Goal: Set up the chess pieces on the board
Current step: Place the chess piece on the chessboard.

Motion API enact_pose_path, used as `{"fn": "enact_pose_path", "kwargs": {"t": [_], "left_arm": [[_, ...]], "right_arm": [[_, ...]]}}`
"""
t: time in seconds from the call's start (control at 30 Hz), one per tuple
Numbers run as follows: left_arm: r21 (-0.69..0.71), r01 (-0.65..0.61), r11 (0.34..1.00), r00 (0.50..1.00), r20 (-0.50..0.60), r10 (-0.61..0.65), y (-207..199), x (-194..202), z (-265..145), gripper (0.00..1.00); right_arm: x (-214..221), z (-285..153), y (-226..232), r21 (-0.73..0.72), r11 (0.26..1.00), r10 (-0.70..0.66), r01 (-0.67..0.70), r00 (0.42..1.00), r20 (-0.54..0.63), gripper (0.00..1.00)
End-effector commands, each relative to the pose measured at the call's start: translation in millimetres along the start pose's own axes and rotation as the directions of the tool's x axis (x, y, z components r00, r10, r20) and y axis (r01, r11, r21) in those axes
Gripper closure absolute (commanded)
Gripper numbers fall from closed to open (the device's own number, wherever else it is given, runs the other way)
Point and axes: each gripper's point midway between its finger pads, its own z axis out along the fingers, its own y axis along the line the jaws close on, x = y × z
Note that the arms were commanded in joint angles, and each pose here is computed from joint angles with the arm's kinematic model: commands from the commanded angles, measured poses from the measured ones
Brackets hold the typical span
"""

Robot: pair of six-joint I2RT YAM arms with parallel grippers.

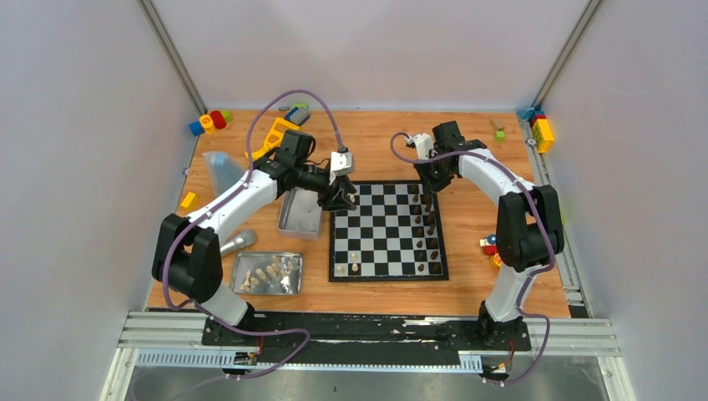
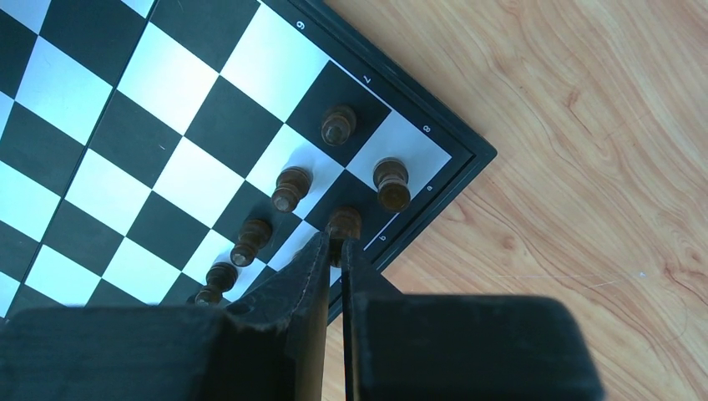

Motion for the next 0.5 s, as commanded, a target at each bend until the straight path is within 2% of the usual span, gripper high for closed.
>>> {"fn": "enact_pose_path", "kwargs": {"t": [0.0, 0.3, 0.4, 0.47], "left_arm": [[-0.013, -0.05, 0.999, 0.999, 0.019, 0.05, -3, -12, -8, 0.41], [-0.015, -0.053, 0.998, 0.998, 0.018, 0.054, -3, -12, -9, 0.41], [-0.016, -0.054, 0.998, 0.998, 0.018, 0.054, -3, -13, -10, 0.41], [-0.016, -0.052, 0.999, 0.998, 0.017, 0.052, -3, -12, -9, 0.41]], "right_arm": [[-26, -6, -9, 0.04, 0.999, 0.001, -0.004, 0.997, 0.078, 1.0], [-18, -1, -6, 0.026, 1.0, -0.001, -0.001, 0.998, 0.055, 0.98], [-14, 1, -6, 0.03, 1.0, -0.003, 0.001, 0.999, 0.044, 0.88], [-15, -1, -6, 0.033, 0.999, -0.003, 0.002, 0.999, 0.046, 0.71]]}}
